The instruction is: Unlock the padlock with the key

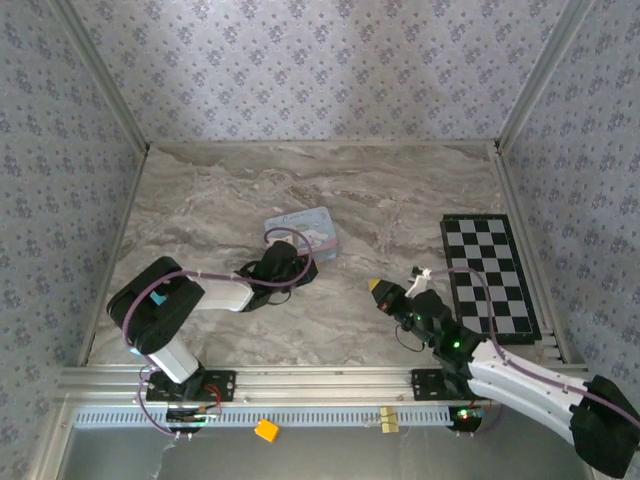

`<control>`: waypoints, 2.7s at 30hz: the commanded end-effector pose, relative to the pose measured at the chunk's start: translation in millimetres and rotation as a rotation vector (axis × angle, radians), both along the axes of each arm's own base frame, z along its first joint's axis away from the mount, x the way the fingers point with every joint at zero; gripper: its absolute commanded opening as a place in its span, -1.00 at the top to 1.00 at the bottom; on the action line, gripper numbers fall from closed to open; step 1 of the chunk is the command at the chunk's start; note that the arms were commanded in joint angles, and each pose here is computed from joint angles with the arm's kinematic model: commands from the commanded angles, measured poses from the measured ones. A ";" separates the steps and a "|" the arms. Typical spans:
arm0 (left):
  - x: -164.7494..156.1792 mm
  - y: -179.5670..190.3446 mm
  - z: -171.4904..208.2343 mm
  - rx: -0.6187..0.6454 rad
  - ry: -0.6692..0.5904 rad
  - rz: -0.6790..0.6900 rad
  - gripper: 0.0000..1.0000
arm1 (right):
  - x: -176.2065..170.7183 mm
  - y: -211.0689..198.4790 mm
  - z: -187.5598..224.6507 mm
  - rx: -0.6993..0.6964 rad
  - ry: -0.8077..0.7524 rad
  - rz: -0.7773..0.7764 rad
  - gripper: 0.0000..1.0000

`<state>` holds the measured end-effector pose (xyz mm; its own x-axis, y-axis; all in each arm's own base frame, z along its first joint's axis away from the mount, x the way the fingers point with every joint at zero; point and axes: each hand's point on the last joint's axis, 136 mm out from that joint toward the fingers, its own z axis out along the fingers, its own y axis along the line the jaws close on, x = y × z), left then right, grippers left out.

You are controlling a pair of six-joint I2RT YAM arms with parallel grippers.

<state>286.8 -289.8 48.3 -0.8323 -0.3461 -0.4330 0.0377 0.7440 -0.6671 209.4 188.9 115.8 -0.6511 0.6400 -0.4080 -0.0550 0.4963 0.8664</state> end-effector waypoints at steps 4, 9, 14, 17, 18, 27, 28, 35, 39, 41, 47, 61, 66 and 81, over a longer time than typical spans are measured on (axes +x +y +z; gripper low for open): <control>3.3 -14.9 35.4 -0.189 0.049 0.047 0.72 | 1.2 6.5 -8.4 0.080 0.051 -0.040 1.00; 1.0 -15.2 37.4 -0.286 0.096 0.097 0.78 | -2.7 24.2 -13.9 0.114 0.097 -0.017 1.00; -2.0 -17.3 42.0 -0.396 0.128 0.134 0.81 | -3.6 44.5 -14.7 0.160 0.119 0.004 1.00; -4.9 -18.8 46.8 -0.421 0.136 0.141 0.82 | -2.6 55.6 -17.2 0.175 0.131 0.025 1.00; -6.4 -19.5 48.5 -0.427 0.135 0.140 0.82 | -2.5 58.5 -19.6 0.177 0.133 0.033 1.00; -15.5 -18.0 52.8 -0.463 0.139 0.143 0.88 | 1.4 79.4 -27.9 0.247 0.161 0.073 1.00; -15.8 -18.2 52.3 -0.467 0.142 0.142 0.89 | 2.3 81.3 -28.3 0.253 0.165 0.074 1.00; -20.3 -23.1 51.2 -0.523 0.161 0.144 0.93 | 6.5 90.8 -29.8 0.313 0.177 0.079 1.00; -20.5 -27.2 52.4 -0.540 0.171 0.140 0.95 | 6.0 93.8 -32.9 0.318 0.184 0.075 1.00; -19.9 -28.1 51.9 -0.542 0.175 0.141 0.95 | 6.6 91.1 -29.3 0.320 0.169 0.068 1.00; -20.5 -28.9 51.7 -0.545 0.174 0.143 0.97 | 11.9 77.2 -26.0 0.337 0.167 0.041 1.00; -22.0 -28.9 48.9 -0.554 0.186 0.149 0.99 | 20.7 71.6 -27.0 0.350 0.186 0.044 1.00; -21.5 -30.1 48.8 -0.569 0.191 0.153 1.00 | 23.4 76.2 -25.5 0.364 0.195 0.052 1.00; -21.2 -31.5 50.0 -0.581 0.191 0.151 1.00 | 24.1 81.9 -23.7 0.378 0.206 0.071 1.00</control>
<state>265.5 -312.2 83.1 -0.7909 -0.6118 -0.0113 -0.2256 0.3088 -0.9240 230.8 266.7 84.0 -0.7403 0.6718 -0.0251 0.1260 0.1753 0.9764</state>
